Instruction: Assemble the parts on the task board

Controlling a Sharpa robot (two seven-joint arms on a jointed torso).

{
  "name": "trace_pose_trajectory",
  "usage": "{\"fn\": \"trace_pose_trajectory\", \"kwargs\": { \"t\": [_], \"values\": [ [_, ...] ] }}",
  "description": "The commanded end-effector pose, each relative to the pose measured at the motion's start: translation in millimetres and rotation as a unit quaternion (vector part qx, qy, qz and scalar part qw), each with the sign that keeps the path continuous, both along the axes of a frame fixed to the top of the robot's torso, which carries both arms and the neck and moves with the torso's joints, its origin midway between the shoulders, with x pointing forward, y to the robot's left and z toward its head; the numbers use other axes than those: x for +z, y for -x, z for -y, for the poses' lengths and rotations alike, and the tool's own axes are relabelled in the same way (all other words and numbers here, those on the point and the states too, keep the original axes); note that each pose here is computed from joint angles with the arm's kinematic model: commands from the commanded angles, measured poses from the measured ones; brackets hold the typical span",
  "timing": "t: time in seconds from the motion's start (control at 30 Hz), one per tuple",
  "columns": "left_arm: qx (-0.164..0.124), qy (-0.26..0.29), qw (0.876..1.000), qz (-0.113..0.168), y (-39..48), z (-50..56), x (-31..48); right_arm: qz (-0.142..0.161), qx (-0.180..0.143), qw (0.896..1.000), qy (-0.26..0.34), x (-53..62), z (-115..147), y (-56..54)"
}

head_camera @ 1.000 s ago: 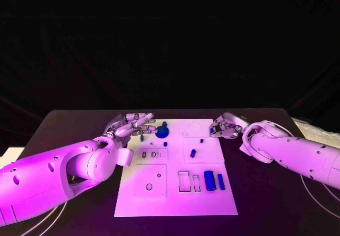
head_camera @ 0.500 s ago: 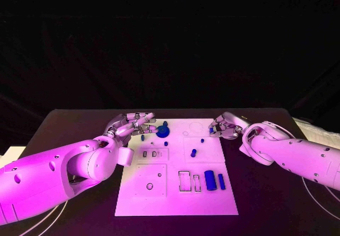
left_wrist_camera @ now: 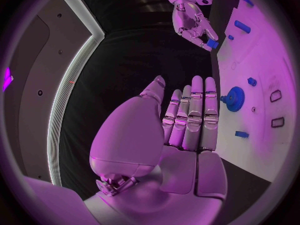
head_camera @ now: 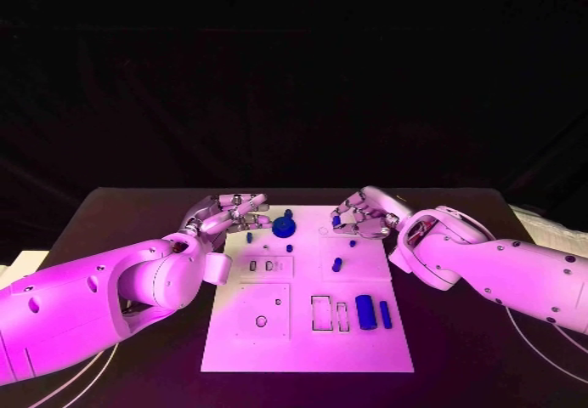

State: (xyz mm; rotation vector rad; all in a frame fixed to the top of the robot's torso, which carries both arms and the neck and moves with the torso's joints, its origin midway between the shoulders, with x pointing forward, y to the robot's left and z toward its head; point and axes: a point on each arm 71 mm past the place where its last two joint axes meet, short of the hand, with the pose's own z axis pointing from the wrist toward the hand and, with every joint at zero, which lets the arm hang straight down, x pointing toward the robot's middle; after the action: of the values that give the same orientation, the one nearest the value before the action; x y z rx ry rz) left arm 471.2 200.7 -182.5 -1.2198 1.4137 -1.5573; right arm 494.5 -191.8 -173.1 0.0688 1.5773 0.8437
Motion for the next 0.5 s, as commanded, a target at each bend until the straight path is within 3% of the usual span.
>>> {"fn": "trace_pose_trajectory", "kwargs": {
  "t": [0.03, 0.5],
  "values": [
    [-0.001, 0.006, 1.000, 0.004, -1.4, -1.6, 0.6, -0.015, -0.007, 1.000, 0.011, -1.2, -16, 3.2],
    [0.017, 0.003, 1.000, 0.006, -6.4, -11.8, -0.8, -0.049, 0.030, 0.997, 0.060, -21.1, -90, 19.8]
  ]
}}
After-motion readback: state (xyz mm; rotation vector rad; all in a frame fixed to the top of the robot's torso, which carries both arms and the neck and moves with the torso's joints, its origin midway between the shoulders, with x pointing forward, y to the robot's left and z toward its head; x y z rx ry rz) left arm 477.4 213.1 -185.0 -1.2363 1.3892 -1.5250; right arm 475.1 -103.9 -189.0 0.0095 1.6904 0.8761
